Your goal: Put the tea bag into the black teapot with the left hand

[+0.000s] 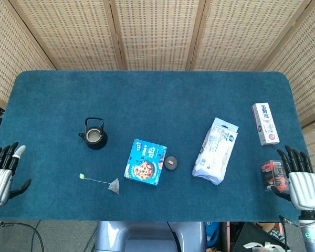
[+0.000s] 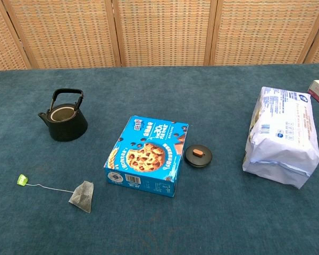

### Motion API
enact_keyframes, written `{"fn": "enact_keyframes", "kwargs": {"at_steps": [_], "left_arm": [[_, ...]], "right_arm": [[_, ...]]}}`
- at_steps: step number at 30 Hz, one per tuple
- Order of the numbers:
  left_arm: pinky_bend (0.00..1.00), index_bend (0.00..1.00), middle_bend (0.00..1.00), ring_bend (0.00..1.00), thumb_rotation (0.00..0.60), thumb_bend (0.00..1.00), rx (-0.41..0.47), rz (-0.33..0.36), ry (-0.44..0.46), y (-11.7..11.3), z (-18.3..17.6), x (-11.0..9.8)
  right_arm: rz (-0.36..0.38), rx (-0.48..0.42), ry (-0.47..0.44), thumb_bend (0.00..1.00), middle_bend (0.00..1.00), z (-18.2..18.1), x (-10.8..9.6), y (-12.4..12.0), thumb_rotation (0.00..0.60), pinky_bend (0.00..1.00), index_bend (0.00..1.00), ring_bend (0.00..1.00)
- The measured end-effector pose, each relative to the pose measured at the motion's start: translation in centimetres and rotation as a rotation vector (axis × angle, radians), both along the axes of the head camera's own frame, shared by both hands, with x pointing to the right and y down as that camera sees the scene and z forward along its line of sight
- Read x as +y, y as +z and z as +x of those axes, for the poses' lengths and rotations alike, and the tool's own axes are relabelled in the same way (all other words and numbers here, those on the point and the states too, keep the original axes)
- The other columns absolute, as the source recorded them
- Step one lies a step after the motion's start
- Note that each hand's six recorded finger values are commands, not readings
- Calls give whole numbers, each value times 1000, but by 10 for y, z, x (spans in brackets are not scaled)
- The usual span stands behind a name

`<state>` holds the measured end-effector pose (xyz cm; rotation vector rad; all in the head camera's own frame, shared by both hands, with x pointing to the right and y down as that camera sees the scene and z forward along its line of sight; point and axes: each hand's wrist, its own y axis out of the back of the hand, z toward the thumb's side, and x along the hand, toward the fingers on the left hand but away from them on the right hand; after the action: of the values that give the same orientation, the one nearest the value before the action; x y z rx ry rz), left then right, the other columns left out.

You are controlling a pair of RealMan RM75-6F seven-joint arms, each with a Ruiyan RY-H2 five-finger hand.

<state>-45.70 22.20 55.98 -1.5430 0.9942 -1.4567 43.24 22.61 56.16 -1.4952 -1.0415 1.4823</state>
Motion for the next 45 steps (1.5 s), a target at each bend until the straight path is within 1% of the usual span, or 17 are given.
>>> {"fn": "enact_keyframes", "kwargs": {"at_steps": [14,27,32,36,40,42,45], "left_arm": [[0,0,0,0,600,286,4,6,3,1,2,-1],[0,3,0,0,600,285,8,10,24,1,9,-8],[0,21,0,0,600,285,22,-1,41,5,15,-8],[0,37,0,0,600,286,43,-20,75,9,26,-6],[4,80,13,5,600,285,56,-29,88,12,32,-7],[44,107,55,37,600,286,59,-38,104,14,36,-6],[236,160,167,155,600,286,65,-54,133,17,42,-5]], "right_arm": [[-6,-1,-4,3,0,0,-2,4,600,0,0,0],[-7,0,11,3,0,4,-2,7,600,0,0,0],[-2,2,13,3,0,5,-2,6,600,0,0,0],[-4,0,15,3,0,5,-2,7,600,0,0,0],[-4,2,15,3,0,5,-1,6,600,0,0,0],[-3,2,16,3,0,5,-1,6,600,0,0,0],[-3,2,16,3,0,5,-1,6,600,0,0,0]]}}
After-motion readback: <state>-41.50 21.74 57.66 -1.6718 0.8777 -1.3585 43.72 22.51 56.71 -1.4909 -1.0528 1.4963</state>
